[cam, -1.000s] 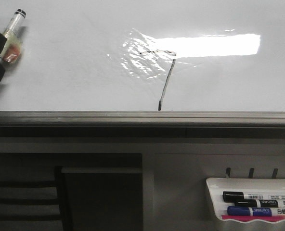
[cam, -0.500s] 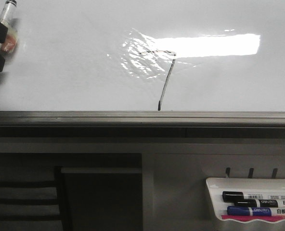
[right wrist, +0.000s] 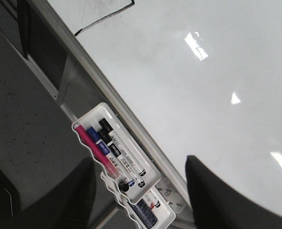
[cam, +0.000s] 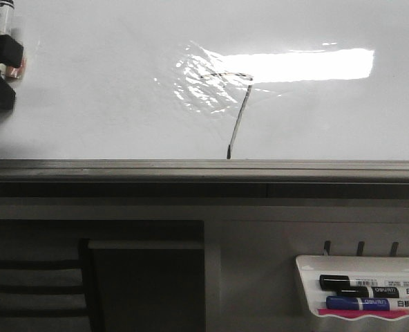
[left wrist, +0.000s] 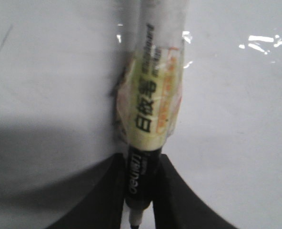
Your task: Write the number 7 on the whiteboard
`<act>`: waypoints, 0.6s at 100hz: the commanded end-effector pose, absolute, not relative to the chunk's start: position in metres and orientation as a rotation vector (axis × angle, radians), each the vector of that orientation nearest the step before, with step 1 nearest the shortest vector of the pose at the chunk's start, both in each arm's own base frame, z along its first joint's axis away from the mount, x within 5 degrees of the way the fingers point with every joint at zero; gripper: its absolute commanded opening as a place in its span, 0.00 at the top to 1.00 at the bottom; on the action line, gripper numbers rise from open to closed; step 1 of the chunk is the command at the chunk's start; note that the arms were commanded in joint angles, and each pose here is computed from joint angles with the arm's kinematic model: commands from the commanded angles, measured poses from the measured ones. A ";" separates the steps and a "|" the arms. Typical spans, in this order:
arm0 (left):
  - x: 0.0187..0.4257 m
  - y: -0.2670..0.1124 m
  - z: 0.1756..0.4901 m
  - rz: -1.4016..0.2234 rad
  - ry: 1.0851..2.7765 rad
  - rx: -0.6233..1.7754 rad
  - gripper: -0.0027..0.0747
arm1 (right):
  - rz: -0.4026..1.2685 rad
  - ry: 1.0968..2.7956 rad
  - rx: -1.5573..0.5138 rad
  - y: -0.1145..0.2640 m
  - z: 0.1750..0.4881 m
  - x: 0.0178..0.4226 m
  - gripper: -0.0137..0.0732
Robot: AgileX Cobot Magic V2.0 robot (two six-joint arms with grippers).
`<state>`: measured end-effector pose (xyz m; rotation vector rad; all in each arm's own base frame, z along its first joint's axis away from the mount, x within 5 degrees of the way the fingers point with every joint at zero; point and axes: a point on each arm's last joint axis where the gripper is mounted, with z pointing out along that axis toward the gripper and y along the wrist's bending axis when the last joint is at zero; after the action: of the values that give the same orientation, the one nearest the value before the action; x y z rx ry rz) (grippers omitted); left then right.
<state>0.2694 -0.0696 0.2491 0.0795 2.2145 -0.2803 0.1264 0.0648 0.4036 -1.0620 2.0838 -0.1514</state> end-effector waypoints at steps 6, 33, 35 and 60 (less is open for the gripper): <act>0.273 -0.069 0.261 -0.289 2.157 0.059 0.80 | -0.175 1.997 -1.021 0.063 0.415 0.129 0.41; 0.262 -0.067 0.277 -0.300 2.119 0.071 0.54 | -0.180 2.022 -1.037 0.064 0.406 0.130 0.41; 0.260 -0.067 0.279 -0.303 2.121 0.073 0.54 | -0.180 2.027 -1.038 0.064 0.405 0.130 0.41; 0.223 -0.062 0.306 -0.292 2.140 0.182 0.54 | -0.071 2.206 -0.791 0.063 0.388 0.130 0.41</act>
<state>0.2355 -0.0652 0.2800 0.1689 2.2229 -0.2921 0.1286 0.0664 0.3835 -0.9399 2.2021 -0.0958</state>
